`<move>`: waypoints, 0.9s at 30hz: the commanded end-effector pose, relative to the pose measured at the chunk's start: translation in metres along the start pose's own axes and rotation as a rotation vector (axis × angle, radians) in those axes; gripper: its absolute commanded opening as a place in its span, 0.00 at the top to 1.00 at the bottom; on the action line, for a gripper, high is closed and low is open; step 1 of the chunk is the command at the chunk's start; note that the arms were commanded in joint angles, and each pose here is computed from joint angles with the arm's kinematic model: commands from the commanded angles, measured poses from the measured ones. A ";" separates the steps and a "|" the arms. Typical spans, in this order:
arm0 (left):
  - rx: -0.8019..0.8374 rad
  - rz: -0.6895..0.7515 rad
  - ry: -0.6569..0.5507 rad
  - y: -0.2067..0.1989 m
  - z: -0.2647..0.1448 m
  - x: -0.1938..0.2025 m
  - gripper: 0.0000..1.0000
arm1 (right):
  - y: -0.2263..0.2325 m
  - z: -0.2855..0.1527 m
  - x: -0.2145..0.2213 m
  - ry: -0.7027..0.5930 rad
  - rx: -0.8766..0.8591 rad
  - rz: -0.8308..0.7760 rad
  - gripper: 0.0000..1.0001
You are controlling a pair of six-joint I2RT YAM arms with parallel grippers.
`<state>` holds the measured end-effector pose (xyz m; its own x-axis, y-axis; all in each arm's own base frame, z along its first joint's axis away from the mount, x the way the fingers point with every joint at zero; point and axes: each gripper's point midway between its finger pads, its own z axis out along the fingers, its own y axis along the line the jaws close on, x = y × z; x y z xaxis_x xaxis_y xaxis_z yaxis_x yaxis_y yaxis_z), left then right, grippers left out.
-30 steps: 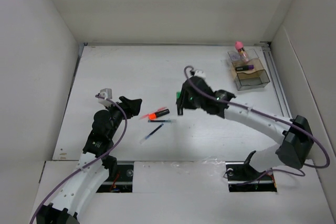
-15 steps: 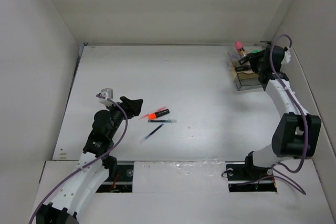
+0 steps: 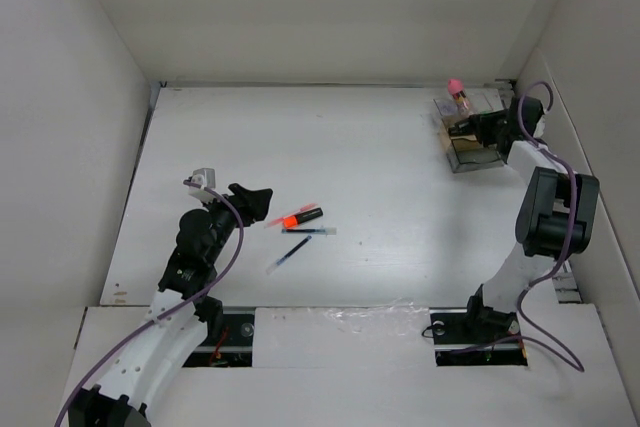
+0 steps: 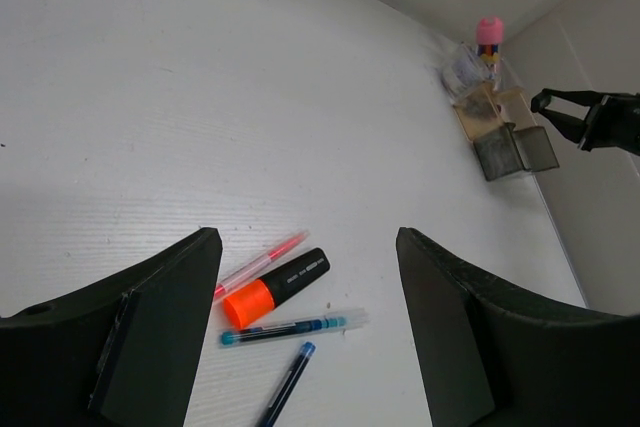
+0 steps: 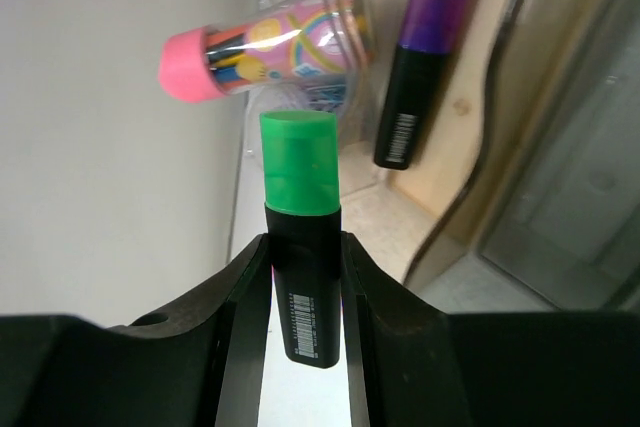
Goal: Sort the stationery into containers
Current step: Place the pen in the storage box, then move the pen to the center of the board.
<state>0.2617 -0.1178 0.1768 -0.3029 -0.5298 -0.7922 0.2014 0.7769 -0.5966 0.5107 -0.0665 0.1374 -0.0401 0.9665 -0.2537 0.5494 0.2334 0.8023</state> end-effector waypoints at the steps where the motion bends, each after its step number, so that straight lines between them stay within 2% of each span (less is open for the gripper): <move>1: 0.042 0.017 -0.026 -0.008 0.001 -0.006 0.33 | 0.049 -0.002 -0.022 -0.026 -0.157 0.040 0.77; 5: 0.036 0.016 -0.019 -0.007 0.002 -0.004 0.33 | 0.040 0.013 -0.018 -0.003 -0.132 0.063 0.76; 9: 0.036 0.016 -0.019 -0.007 0.002 -0.004 0.33 | 0.039 0.016 -0.018 -0.002 -0.132 0.074 0.63; 10: 0.029 0.016 -0.024 -0.006 0.002 -0.005 0.33 | 0.039 0.016 -0.018 -0.002 -0.132 0.074 0.54; 13: 0.029 0.016 -0.024 -0.006 0.004 -0.005 0.33 | 0.039 0.016 -0.018 -0.002 -0.132 0.074 0.44; 20: 0.029 0.016 -0.024 -0.006 0.004 -0.005 0.33 | 0.057 -0.011 -0.016 0.007 -0.189 0.042 0.41; 23: 0.029 0.016 -0.024 -0.006 0.004 -0.005 0.33 | 0.076 -0.038 0.007 0.031 -0.259 -0.050 0.53; 24: 0.029 0.016 -0.024 -0.006 0.004 -0.005 0.33 | 0.080 -0.045 0.019 0.051 -0.275 -0.082 0.66; 27: 0.029 0.016 -0.024 -0.006 0.004 -0.005 0.33 | 0.094 -0.075 0.077 0.133 -0.356 -0.248 0.88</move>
<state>0.2635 -0.1182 0.1732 -0.3120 -0.5269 -0.7906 0.1937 0.7794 -0.5958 0.5071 -0.0216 0.1834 -0.1364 0.9531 -0.2701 0.4034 0.3024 0.8636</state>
